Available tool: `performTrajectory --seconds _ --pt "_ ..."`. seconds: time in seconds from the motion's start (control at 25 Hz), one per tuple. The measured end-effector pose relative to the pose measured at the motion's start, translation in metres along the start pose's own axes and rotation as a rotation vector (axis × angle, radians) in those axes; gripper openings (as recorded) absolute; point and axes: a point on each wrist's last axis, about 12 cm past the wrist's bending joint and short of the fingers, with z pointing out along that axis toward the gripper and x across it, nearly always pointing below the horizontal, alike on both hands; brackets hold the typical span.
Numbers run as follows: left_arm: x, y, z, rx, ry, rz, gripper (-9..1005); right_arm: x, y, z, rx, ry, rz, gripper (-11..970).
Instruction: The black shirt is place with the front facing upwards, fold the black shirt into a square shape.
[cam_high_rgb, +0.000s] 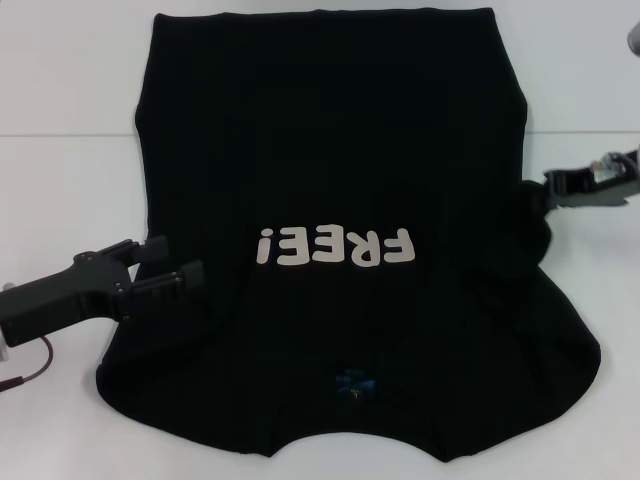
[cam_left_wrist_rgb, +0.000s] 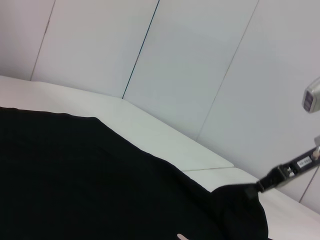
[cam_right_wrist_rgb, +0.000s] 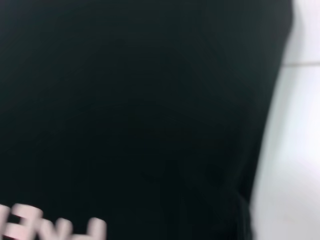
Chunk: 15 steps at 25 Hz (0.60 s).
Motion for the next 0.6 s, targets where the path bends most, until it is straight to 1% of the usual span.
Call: performTrajectory --seconds 0.2,0.4,0.6 --pt "0.000 0.000 0.000 0.001 0.000 -0.002 792 -0.006 0.010 -0.002 -0.102 -0.052 0.015 20" --pt "0.000 -0.001 0.000 0.006 -0.001 -0.002 790 -0.008 0.016 0.000 -0.152 -0.091 0.022 21" --pt "-0.002 0.000 0.001 0.007 -0.004 0.000 787 -0.005 0.017 0.007 -0.193 -0.155 0.070 20"
